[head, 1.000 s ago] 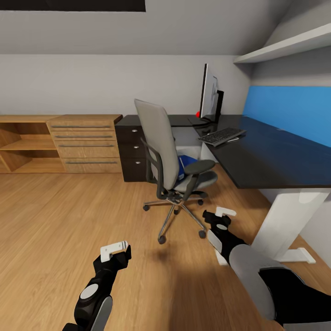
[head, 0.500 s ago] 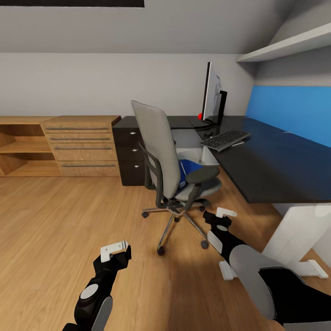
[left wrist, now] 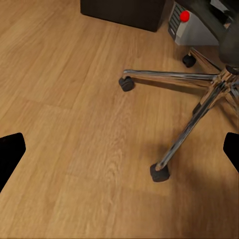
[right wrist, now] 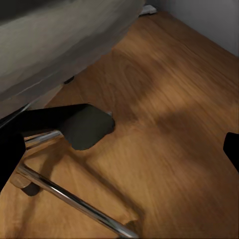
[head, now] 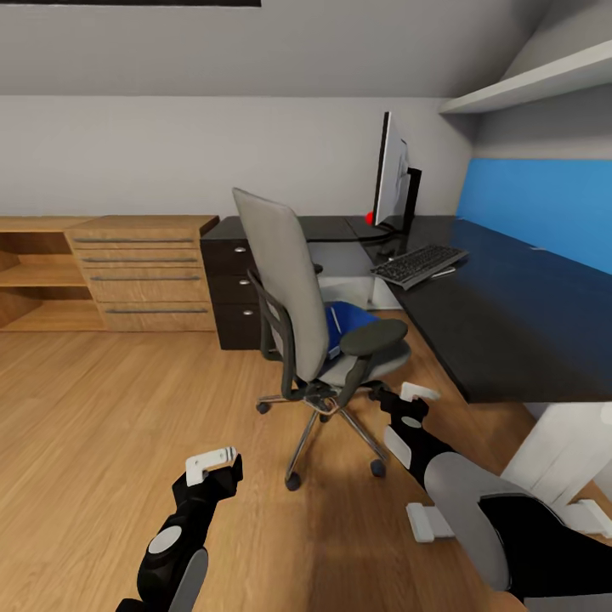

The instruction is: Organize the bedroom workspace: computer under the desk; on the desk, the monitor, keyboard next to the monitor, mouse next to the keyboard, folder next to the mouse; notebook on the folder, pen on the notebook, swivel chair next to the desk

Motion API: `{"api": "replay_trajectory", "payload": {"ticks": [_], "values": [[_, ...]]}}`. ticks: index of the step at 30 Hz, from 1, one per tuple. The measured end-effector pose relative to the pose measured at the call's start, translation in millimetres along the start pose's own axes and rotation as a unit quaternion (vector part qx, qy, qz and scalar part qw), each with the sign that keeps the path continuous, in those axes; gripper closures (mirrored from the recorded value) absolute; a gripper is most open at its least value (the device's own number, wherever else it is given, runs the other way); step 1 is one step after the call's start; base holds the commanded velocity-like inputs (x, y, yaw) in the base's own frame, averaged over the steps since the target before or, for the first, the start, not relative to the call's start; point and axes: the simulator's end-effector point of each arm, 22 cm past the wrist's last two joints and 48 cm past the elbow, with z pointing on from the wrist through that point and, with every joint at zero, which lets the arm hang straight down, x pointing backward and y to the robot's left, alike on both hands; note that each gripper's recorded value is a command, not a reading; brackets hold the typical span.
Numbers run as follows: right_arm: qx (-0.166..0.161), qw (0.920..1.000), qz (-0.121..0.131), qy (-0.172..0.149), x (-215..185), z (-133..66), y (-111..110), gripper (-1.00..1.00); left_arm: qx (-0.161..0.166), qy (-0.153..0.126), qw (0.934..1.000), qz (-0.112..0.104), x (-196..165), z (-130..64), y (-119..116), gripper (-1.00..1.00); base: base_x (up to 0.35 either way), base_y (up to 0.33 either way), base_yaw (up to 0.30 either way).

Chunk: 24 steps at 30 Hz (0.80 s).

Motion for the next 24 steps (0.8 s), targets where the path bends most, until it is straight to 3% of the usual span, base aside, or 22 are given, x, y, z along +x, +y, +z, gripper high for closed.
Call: {"api": "replay_trajectory", "payload": {"ticks": [24], "values": [[-0.002, 0.9999, 0.005, -0.014, -5.7, -1.0, 3.4, -1.0, -0.001, 0.001, 1.0, 0.001, 1.9, -0.6, 0.4, -1.0, 0.09, -0.003, 0.0]]}}
